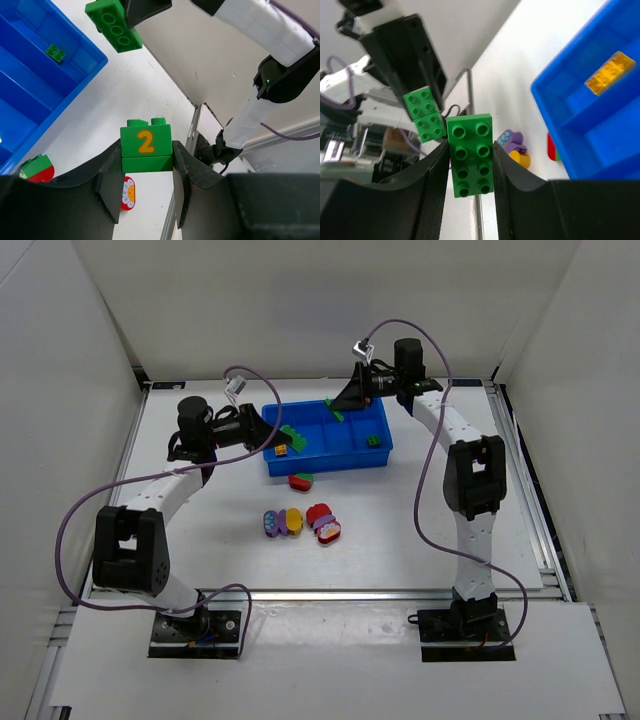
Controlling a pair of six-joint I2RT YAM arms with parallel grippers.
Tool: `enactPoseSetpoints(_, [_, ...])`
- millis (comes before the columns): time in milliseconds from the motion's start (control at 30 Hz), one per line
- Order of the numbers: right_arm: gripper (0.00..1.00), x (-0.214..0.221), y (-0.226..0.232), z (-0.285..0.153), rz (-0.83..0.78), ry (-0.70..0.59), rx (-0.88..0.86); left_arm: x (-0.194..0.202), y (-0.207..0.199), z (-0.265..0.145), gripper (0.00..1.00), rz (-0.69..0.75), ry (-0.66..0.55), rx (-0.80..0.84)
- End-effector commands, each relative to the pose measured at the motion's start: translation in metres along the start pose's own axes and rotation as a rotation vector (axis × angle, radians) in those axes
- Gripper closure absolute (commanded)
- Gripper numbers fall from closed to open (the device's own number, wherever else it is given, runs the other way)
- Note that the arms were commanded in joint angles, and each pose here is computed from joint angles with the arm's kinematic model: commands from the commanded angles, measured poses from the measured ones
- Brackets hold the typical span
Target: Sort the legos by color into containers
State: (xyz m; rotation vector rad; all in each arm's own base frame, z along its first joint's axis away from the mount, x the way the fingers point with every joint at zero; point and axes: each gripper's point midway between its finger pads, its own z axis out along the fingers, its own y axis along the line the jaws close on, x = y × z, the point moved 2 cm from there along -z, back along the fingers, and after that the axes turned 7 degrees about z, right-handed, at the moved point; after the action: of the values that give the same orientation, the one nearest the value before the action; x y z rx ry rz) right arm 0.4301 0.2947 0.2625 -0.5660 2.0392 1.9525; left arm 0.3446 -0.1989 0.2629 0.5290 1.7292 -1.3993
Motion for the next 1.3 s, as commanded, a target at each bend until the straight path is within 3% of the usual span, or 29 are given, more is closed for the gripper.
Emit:
enactPoseSetpoints(0, [0.9,-0.004,0.007,-0.024,-0.152,-0.018,0.136,-0.008,-0.017,-0.007,0.78,0.088,-0.003,0.015])
enactPoseSetpoints(167, [0.91,-0.005,-0.053,-0.062,-0.21,-0.068,0.569,-0.01,-0.015,-0.008,0.78,0.13,0.012,-0.014])
enactPoseSetpoints(367, [0.91,0.002,-0.096,-0.089,-0.225,-0.052,0.814,-0.014,-0.011,-0.007,0.77,0.154,0.014,-0.032])
enactPoseSetpoints(633, [0.9,0.012,-0.126,-0.092,-0.224,-0.008,0.857,-0.02,-0.008,-0.005,0.77,0.162,0.014,-0.033])
enactPoseSetpoints(733, [0.83,0.012,-0.136,-0.094,-0.22,-0.002,0.884,-0.019,-0.008,-0.005,0.76,0.163,0.015,-0.034])
enactPoseSetpoints(867, [0.53,0.013,-0.149,-0.098,-0.221,0.012,0.929,-0.019,-0.008,-0.004,0.76,0.162,0.017,-0.03])
enactPoseSetpoints(967, [0.4,0.014,-0.151,-0.1,-0.225,0.018,0.944,-0.018,-0.007,-0.004,0.76,0.162,0.018,-0.03])
enactPoseSetpoints(1167, [0.33,0.013,-0.123,-0.089,-0.27,0.022,0.851,-0.018,-0.009,-0.005,0.76,0.165,0.023,-0.017])
enactPoseSetpoints(1267, [0.35,0.009,-0.08,-0.078,-0.332,-0.009,0.634,-0.018,-0.013,-0.005,0.76,0.173,0.029,0.003])
